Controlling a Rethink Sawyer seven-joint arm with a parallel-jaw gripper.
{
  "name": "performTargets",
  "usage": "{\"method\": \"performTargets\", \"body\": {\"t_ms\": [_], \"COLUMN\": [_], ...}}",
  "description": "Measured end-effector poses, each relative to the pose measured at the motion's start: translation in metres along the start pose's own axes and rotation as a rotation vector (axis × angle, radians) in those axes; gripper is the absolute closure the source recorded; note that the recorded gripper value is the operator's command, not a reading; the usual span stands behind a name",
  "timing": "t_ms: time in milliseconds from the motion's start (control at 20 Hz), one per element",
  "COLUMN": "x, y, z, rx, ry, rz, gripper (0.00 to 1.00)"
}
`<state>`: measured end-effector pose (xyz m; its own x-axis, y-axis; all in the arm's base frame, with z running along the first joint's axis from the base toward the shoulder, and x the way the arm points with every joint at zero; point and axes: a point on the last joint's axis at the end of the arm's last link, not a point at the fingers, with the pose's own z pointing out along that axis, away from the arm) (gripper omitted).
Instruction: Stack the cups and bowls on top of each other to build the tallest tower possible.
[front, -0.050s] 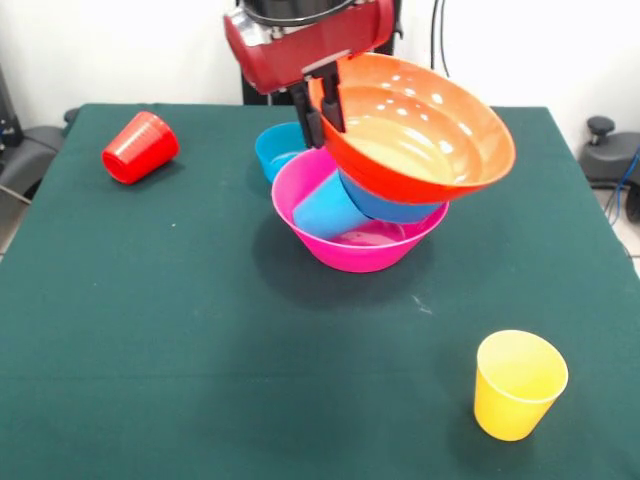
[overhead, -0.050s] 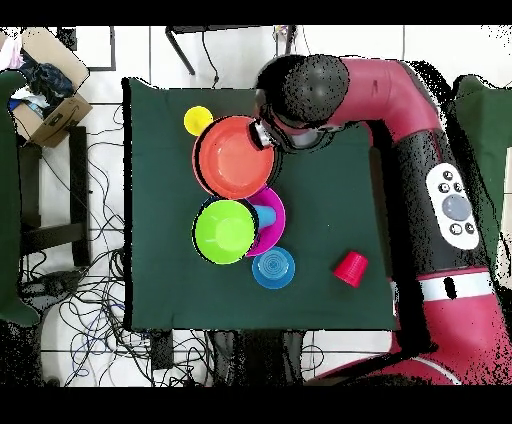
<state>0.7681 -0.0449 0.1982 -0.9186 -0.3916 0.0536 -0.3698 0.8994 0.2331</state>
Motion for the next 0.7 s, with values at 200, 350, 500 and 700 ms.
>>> {"method": "performTargets", "body": {"t_ms": [200, 350, 500, 700], "x": [0.002, -0.001, -0.001, 0.007], "y": [0.0, 0.006, 0.011, 0.019], "z": [0.001, -0.001, -0.003, -0.004], "rx": [-0.006, -0.015, -0.022, -0.029], "ry": [0.002, -0.002, -0.003, 0.012], "rz": [0.001, -0.005, -0.013, -0.029], "gripper": [1.0, 1.0, 1.0, 1.0]}}
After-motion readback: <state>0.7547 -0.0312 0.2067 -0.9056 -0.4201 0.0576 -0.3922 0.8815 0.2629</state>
